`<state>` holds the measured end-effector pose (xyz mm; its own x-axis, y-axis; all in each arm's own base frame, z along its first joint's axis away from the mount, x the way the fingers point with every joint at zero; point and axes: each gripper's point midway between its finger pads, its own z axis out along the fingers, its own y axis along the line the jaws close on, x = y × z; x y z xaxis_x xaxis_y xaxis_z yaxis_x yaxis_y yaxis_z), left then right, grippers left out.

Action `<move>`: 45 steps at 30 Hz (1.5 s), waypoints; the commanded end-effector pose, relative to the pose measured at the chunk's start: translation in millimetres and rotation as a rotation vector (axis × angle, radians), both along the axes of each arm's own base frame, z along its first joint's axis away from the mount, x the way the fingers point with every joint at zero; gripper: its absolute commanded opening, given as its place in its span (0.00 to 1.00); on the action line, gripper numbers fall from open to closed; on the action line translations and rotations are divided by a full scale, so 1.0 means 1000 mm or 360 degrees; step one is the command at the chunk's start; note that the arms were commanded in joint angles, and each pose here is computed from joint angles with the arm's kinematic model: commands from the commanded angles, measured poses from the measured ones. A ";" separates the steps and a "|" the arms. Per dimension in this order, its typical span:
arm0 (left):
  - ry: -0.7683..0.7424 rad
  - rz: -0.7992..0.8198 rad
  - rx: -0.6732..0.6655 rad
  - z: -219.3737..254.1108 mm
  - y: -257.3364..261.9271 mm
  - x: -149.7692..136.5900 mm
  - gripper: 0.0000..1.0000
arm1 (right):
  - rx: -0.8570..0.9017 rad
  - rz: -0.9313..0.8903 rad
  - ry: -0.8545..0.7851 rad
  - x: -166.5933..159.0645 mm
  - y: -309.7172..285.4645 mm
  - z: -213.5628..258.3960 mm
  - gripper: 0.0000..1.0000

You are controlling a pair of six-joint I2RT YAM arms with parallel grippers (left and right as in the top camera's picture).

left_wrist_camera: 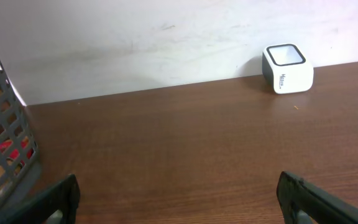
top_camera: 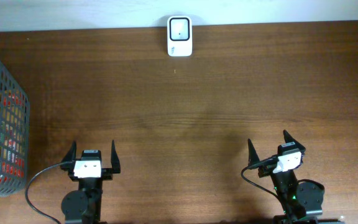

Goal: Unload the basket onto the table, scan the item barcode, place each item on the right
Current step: 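Move the left gripper toward the grey basket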

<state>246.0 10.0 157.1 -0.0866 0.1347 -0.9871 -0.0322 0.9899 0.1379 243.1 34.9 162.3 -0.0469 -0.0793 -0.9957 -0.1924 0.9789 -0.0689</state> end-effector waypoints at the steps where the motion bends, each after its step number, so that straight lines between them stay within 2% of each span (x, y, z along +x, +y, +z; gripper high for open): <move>1: 0.0000 0.0000 0.0021 -0.001 0.001 0.000 0.99 | 0.0001 0.0007 -0.0001 0.000 0.001 -0.002 0.99; 21: -0.0007 -0.0018 0.0019 0.000 -0.001 0.000 0.99 | 0.0001 0.0007 -0.0001 0.000 0.001 -0.002 0.99; 39: -0.0209 -0.0017 -0.0020 0.046 -0.002 -0.003 0.99 | 0.0001 0.0007 0.0000 0.000 0.001 -0.002 0.99; 45: -0.0169 -0.0066 -0.0025 0.059 -0.007 -0.001 0.99 | 0.0002 0.0007 0.0000 0.000 0.001 -0.002 0.99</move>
<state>245.6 9.3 196.0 0.0036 0.1331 -0.9911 -0.0409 0.9903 0.1329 243.1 34.9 162.4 -0.0465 -0.0793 -0.9958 -0.1924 0.9789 -0.0690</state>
